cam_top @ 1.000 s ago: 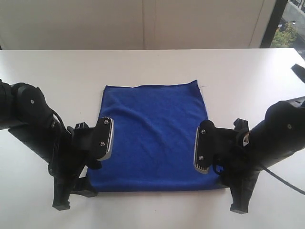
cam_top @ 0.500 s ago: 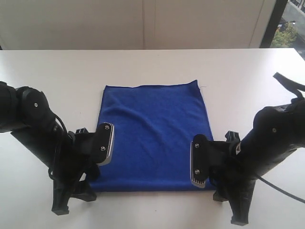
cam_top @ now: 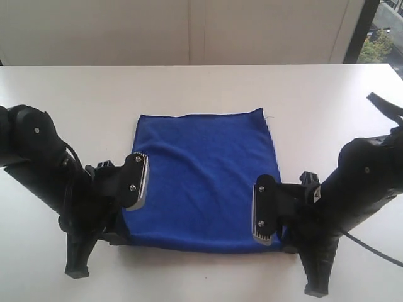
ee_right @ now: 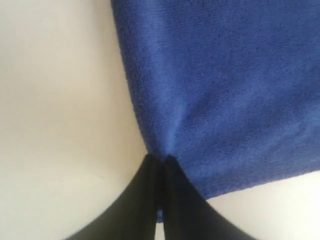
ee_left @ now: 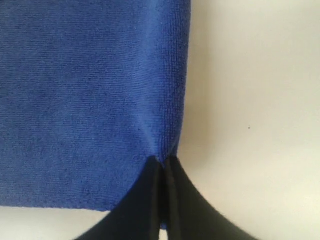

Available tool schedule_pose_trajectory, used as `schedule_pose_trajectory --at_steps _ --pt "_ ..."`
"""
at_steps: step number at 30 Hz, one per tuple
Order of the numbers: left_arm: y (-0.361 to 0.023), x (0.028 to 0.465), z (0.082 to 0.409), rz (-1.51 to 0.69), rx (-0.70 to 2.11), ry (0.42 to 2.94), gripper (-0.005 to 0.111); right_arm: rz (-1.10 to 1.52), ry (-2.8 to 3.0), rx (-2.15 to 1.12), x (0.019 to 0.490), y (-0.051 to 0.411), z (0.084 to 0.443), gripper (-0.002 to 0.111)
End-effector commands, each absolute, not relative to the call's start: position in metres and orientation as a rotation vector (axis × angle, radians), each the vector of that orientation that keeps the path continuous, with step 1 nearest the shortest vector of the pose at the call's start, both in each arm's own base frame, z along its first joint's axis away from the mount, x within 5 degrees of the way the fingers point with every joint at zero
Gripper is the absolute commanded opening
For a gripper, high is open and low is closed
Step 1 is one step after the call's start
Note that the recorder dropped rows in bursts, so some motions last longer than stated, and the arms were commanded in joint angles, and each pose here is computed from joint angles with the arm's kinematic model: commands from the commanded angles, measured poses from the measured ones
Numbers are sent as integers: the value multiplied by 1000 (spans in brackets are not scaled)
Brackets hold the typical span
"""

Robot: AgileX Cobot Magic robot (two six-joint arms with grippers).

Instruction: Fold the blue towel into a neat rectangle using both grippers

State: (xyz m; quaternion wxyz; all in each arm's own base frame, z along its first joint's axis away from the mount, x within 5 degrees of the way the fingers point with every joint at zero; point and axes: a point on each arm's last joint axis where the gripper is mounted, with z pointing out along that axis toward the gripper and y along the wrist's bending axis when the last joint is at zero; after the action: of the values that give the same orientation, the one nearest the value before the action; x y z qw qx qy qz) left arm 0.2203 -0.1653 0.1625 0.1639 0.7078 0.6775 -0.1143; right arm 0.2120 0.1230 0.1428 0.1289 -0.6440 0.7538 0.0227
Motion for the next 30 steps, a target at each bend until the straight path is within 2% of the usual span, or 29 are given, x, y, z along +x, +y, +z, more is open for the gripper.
schedule_pose_trajectory --at_steps 1,6,10,17,20,26,30 --pt "-163 209 178 -402 1900 2054 0 72 2224 -1738 205 120 166 0" --pt "-159 198 187 -497 1786 2247 0 113 2275 -1706 193 115 182 0" --pt "-151 189 195 -483 1740 2409 0 147 2322 -1672 182 111 194 0" --pt "-145 179 218 -487 1720 2361 0 147 2252 -1658 166 111 217 0" --pt "-146 184 224 -462 1655 2393 0 110 2217 -1574 171 111 222 0" --pt "-147 210 246 -270 1375 2429 0 31 2226 -1333 186 111 233 0" --pt "-141 230 257 -226 1159 2435 0 40 2297 -1219 211 124 238 0"
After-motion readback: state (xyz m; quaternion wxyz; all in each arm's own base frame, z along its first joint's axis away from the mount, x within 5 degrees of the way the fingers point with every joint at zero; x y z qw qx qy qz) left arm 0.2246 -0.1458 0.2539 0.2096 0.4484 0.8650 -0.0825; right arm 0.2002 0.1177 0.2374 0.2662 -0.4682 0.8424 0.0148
